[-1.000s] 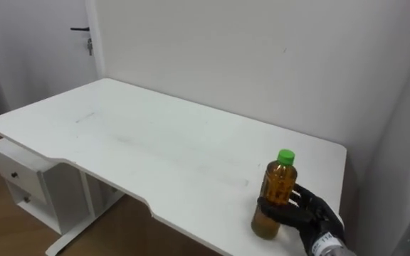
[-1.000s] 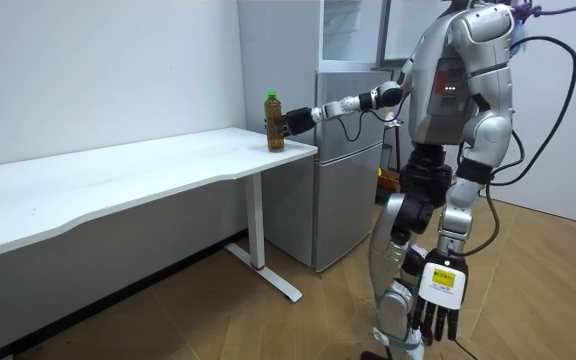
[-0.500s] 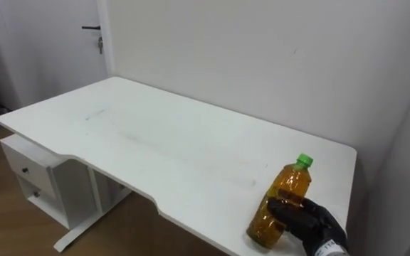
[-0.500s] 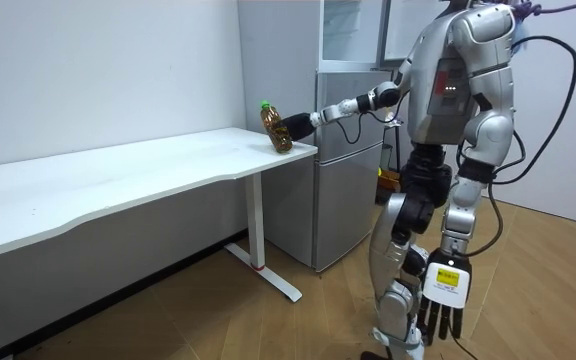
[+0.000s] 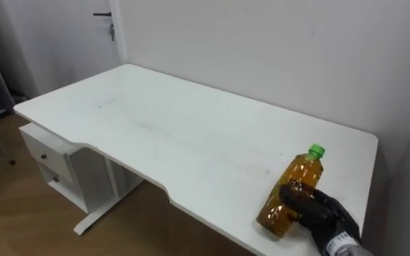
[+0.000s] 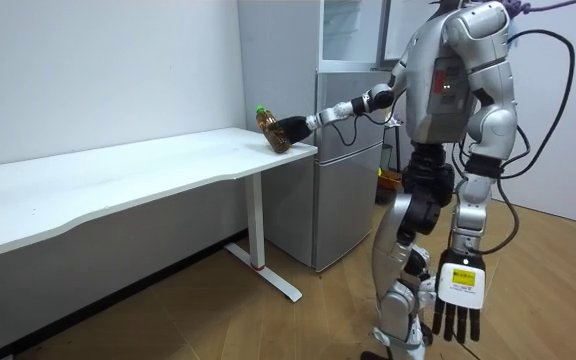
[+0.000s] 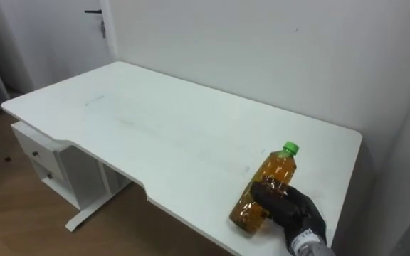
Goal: Put the bottle in the upper fridge
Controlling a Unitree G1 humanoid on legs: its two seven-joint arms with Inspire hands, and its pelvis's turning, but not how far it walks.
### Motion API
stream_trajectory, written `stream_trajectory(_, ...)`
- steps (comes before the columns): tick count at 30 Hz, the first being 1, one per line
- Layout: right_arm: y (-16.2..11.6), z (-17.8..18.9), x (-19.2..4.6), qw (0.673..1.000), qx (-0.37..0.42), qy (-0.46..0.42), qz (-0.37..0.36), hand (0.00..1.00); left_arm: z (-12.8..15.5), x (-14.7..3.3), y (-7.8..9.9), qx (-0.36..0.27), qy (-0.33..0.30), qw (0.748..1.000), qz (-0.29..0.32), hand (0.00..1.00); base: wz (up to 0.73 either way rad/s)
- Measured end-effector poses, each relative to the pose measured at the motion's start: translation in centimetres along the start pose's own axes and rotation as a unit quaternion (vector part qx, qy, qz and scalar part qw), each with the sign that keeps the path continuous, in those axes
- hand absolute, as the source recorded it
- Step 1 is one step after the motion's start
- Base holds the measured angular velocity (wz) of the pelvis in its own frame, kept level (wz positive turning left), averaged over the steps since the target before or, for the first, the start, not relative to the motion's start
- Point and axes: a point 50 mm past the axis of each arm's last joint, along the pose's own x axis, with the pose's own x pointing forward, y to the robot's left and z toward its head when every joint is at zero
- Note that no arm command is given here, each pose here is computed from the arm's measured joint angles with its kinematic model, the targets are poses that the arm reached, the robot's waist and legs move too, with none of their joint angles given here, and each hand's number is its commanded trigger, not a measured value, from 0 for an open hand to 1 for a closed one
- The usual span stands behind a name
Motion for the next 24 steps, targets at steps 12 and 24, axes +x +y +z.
stream_trajectory(12, 3.8, 2.7, -2.0, 0.988, -0.081, -0.094, 0.090, 1.00, 1.6, 0.0, 0.6, -0.013, -0.040, 0.999, 0.031, 0.00, -0.14)
stream_trajectory(24, 4.8, 6.3, -6.2, 0.953, -0.139, -0.205, 0.175, 1.00, 1.6, 0.0, 1.0, -0.020, -0.045, 0.998, 0.041, 0.00, -0.17)
